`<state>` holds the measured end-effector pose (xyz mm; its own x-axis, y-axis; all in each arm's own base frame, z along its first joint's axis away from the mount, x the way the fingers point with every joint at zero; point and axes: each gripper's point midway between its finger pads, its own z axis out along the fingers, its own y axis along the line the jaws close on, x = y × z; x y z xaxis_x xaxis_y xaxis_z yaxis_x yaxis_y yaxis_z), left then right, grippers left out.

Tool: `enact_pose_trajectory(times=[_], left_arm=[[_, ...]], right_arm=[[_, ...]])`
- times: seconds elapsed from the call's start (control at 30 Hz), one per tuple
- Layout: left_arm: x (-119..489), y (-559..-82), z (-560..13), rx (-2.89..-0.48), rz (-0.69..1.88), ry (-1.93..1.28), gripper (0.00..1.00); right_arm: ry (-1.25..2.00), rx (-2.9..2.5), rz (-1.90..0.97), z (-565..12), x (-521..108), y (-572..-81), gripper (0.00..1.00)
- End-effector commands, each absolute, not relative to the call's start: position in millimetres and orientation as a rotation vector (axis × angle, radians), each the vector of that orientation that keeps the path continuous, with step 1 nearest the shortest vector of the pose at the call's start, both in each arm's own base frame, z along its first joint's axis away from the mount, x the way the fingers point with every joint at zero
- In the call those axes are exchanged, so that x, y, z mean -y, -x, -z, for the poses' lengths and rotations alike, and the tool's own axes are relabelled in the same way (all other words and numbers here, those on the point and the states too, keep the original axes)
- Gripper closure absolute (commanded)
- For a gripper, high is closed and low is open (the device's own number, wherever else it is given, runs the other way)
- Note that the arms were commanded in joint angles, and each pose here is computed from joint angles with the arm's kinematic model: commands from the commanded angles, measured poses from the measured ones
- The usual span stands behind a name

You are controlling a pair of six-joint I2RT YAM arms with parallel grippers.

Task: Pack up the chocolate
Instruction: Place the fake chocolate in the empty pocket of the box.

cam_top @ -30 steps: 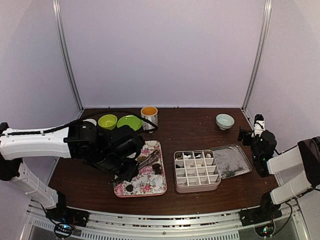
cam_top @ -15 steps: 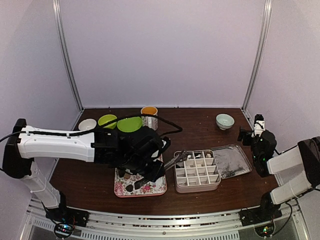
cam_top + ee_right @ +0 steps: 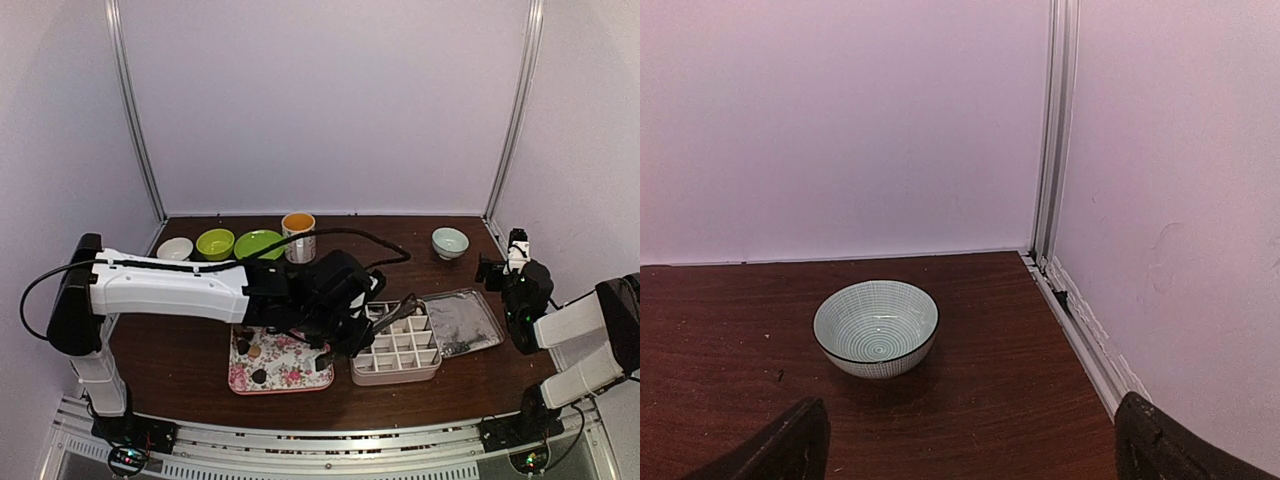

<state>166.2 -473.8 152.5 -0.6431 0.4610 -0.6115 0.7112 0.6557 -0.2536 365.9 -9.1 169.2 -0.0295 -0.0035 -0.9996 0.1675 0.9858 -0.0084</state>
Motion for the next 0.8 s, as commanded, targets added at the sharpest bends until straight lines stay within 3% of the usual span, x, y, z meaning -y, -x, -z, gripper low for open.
enact_pose_trajectory(times=[0.0,0.6,0.77], left_arm=[[502.7,-166.2,-167.2,-2.272,0.779,-0.932,0.79],[520.0,-170.9,-140.6,-2.291,0.748,-0.96,0.78],[519.4,-170.6,-138.8,-2.293,0.746,-0.962,0.69]], right_arm=[[-0.136,-1.584,0.141,-174.1,11.1,-368.4,0.0],[-0.135,-1.585,0.142,-173.5,11.1,-368.5,0.0],[-0.136,-1.584,0.141,-174.1,11.0,-368.6,0.0]])
